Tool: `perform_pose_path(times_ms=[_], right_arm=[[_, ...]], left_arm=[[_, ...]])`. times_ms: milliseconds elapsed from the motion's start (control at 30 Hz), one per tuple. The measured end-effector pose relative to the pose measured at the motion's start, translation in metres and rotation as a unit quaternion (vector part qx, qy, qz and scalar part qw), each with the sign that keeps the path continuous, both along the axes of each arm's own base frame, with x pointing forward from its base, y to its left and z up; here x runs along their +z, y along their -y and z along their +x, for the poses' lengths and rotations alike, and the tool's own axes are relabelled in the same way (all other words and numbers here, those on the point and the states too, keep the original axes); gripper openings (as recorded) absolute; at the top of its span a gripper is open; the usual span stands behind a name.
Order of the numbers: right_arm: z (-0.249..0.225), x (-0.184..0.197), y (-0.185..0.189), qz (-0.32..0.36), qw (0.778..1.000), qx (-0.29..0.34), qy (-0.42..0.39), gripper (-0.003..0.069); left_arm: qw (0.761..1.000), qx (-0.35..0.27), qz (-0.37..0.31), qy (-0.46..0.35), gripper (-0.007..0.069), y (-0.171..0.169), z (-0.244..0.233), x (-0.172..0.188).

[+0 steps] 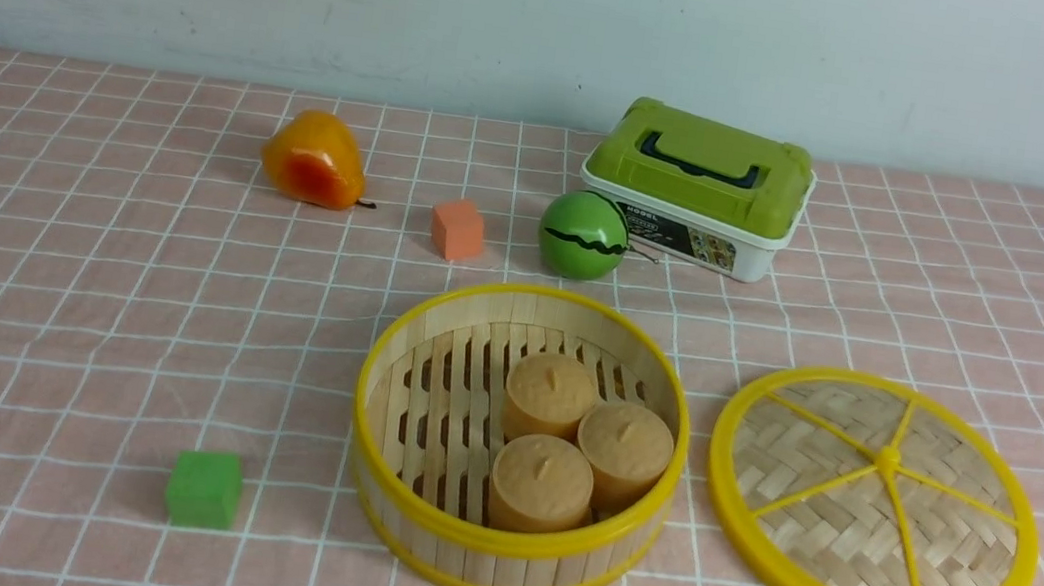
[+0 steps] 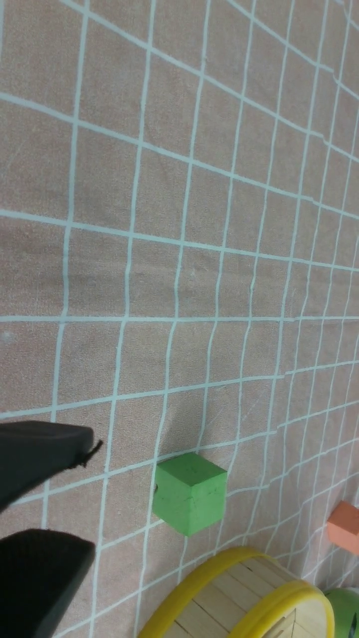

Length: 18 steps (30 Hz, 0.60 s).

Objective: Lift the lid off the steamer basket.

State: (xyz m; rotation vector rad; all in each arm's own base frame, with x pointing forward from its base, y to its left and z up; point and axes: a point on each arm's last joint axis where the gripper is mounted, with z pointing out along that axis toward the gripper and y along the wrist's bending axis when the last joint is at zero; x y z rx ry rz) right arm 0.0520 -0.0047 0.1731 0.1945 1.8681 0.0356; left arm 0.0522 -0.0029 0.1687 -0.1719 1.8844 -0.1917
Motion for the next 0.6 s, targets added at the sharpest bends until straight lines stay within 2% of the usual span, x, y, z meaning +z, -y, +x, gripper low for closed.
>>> perform_pose_path(times_ms=[600], right_arm=[[0.0000, 0.0000, 0.0000, 0.000, 1.000, 0.000, 0.000, 0.0013]], left_arm=[[1.000, 0.000, 0.000, 0.000, 0.0239, 0.0000, 0.0000, 0.0000]])
